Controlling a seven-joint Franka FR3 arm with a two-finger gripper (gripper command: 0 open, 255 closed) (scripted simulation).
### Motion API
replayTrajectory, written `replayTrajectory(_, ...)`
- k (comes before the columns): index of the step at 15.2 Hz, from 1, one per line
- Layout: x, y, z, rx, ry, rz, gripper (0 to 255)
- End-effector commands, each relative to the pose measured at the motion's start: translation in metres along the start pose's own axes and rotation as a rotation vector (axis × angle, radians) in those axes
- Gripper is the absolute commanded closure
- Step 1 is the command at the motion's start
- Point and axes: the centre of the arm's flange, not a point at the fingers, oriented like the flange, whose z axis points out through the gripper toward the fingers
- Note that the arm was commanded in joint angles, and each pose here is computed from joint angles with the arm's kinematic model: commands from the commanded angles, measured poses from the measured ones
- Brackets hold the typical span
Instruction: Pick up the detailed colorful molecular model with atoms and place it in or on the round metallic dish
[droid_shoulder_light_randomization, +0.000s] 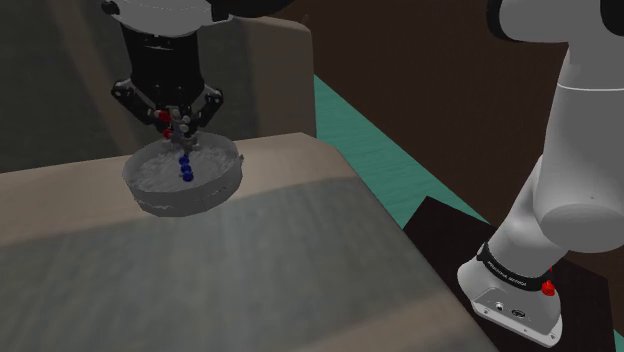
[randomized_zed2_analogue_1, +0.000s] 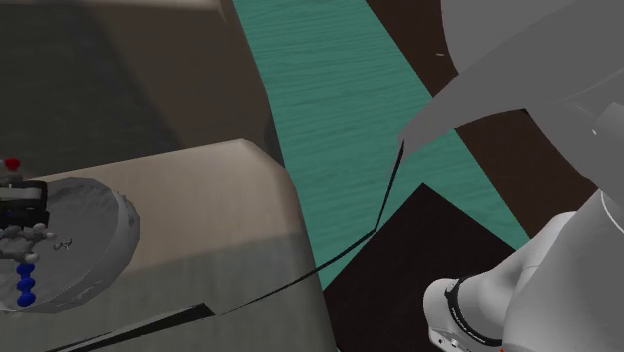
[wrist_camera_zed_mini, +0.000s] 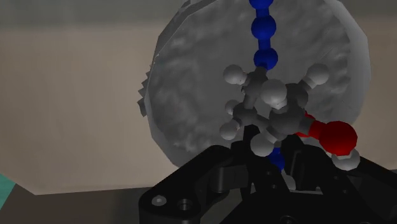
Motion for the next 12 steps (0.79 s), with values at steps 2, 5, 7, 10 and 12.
replayTrajectory(2,-0.0005,0.0007,0.0016,0.001,0.000,0.000,255)
replayTrajectory(5,-0.0005,0.0007,0.0016,0.001,0.000,0.000,255)
replayTrajectory(7,-0.0005,0.0007,0.0016,0.001,0.000,0.000,0)
replayTrajectory(10,-0.0005,0.0007,0.0016,0.001,0.000,0.000,0)
replayTrajectory(12,-0.0005,0.0007,0.0016,0.000,0.000,0.000,0)
